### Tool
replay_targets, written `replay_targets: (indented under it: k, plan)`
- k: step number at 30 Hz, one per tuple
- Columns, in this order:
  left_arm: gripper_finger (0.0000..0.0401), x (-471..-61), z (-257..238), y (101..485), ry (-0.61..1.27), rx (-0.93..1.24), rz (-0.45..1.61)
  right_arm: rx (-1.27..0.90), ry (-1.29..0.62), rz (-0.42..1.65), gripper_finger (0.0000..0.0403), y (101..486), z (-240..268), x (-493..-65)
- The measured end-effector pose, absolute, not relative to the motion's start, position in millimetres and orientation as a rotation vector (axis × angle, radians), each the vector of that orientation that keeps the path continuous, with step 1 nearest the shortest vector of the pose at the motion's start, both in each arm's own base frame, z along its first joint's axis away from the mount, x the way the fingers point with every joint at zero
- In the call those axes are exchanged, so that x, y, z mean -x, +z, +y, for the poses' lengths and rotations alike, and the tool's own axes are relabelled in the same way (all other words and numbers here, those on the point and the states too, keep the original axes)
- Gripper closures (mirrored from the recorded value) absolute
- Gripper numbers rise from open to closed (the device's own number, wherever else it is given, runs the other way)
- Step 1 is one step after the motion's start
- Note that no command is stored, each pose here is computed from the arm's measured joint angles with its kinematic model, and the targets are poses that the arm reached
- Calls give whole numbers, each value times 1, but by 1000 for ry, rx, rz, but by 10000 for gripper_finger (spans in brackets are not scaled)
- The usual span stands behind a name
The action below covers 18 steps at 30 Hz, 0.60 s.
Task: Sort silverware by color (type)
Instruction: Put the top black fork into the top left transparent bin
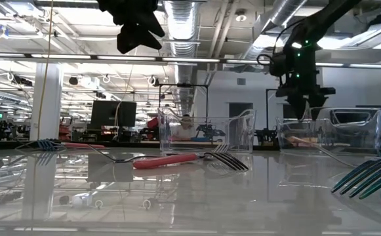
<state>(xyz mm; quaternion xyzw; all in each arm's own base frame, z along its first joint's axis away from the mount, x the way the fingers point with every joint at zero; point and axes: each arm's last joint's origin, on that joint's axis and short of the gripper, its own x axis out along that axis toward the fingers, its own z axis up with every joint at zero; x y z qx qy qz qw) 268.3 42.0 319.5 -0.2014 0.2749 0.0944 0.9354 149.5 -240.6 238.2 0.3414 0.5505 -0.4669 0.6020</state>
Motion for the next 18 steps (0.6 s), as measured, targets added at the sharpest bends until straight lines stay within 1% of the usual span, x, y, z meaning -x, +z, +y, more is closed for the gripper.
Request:
replay_targets:
  k: [2, 4, 7, 10, 13, 18]
  plan:
    - [257, -267, 42, 318, 197, 413, 585, -782, -1084, 1259, 113, 243, -238, -148]
    - [257, -264, 42, 314, 207, 417, 628, -770, -1090, 1226, 105, 252, -234, -145]
    - [257, -259, 45, 308, 238, 418, 704, -745, -1100, 1158, 102, 270, -223, -141]
    - [257, -252, 50, 302, 306, 399, 789, -711, -1095, 1071, 102, 291, -205, -139]
    - [257, -244, 56, 296, 398, 357, 870, -683, -1049, 973, 102, 311, -179, -142]
    - [257, -230, 71, 290, 557, 327, 975, -629, -908, 837, 102, 336, -129, -156]
